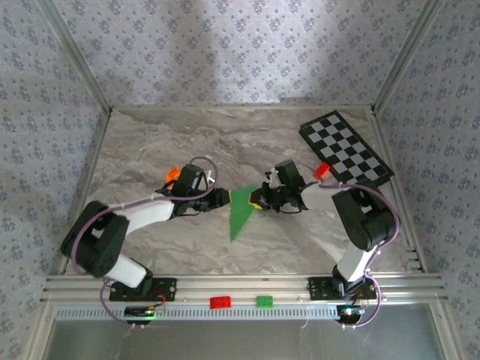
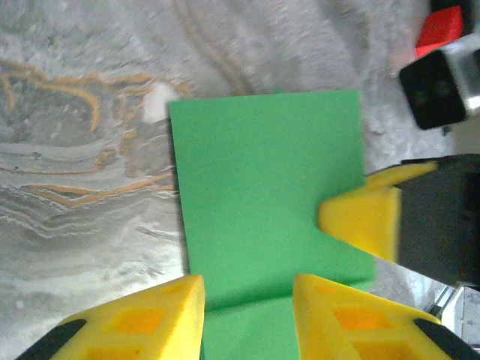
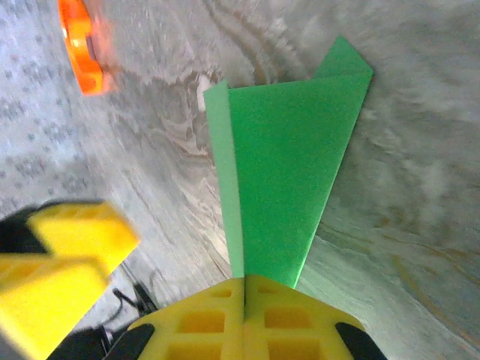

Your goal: Fold a paper plane with a square sheet of paper (pick it up from the middle)

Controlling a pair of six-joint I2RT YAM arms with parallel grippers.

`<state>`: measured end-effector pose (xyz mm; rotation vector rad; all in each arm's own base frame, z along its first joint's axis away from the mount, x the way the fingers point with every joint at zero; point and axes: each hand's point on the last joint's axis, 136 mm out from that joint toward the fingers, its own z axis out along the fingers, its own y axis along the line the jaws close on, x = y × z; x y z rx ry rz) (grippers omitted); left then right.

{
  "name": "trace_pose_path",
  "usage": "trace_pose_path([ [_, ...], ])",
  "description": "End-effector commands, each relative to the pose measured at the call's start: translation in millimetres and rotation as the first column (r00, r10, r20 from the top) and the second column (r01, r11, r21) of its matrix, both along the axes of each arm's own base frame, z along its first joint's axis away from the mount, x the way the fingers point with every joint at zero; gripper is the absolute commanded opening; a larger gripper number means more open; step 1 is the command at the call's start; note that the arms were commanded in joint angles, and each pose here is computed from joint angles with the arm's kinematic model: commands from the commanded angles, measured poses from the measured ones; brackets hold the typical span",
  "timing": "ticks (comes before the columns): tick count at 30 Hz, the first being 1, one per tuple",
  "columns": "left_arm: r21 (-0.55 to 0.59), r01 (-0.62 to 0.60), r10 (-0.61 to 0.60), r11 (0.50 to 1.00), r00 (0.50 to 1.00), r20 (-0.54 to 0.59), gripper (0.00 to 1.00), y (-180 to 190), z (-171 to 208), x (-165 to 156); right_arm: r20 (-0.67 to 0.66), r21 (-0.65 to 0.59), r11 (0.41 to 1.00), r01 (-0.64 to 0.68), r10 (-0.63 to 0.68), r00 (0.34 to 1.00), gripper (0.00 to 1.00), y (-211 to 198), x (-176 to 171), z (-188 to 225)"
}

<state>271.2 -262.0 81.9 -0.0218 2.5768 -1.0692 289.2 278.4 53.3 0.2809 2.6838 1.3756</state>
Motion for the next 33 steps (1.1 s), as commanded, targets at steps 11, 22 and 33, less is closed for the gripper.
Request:
trace_pose_path([
  [11,0.596,0.155,-0.375,0.788,0.889,0.264,0.44,5,-23,-67,-0.032,0.018,0.931,0.364,-0.363,0.931,0.0,6,18,4],
  [22,0.82,0.113,-0.526,0.561,0.813,0.248,0.44,-7,-37,-65,-0.053,0.053,0.934,0.353,-0.351,0.935,0.0,13,18,9],
  [33,0.807,0.032,-0.509,0.59,0.79,0.342,0.41,-8,-20,-60,-0.058,0.043,0.94,0.339,-0.336,0.94,0.0,12,16,8],
])
